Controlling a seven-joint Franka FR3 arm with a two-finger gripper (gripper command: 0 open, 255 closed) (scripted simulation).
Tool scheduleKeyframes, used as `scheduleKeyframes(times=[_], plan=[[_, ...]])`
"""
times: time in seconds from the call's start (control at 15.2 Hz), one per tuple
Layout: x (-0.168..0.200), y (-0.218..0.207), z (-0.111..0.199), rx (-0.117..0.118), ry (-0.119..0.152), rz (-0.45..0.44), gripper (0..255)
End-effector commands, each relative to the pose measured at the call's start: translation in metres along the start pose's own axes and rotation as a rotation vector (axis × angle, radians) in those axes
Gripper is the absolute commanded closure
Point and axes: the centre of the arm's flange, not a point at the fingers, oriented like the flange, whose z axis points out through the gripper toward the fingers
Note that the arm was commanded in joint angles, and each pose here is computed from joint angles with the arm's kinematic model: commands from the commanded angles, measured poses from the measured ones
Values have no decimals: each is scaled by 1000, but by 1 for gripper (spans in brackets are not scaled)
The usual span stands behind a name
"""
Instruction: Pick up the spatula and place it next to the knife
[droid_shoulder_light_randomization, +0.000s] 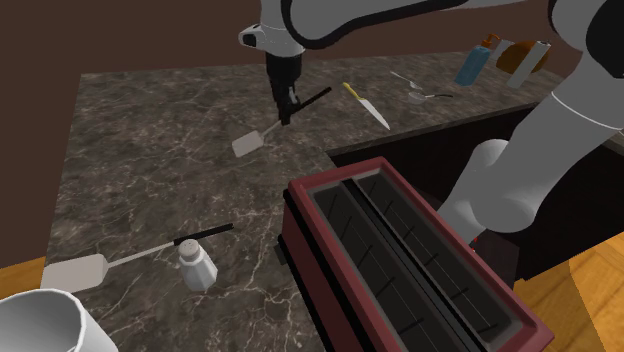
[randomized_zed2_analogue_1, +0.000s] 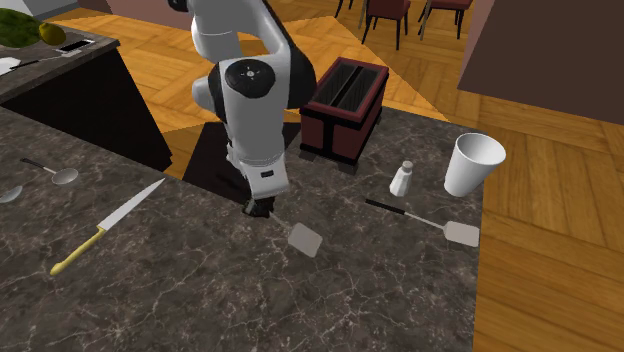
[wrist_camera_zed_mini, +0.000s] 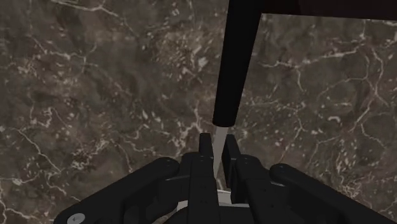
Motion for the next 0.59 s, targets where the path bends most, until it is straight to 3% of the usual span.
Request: scheduleKeyframes(times=[0.0, 0.53], plan=[[-19, 18, 5, 0, 0, -2, 255], [-88, 97, 9, 0, 0, -2, 255]])
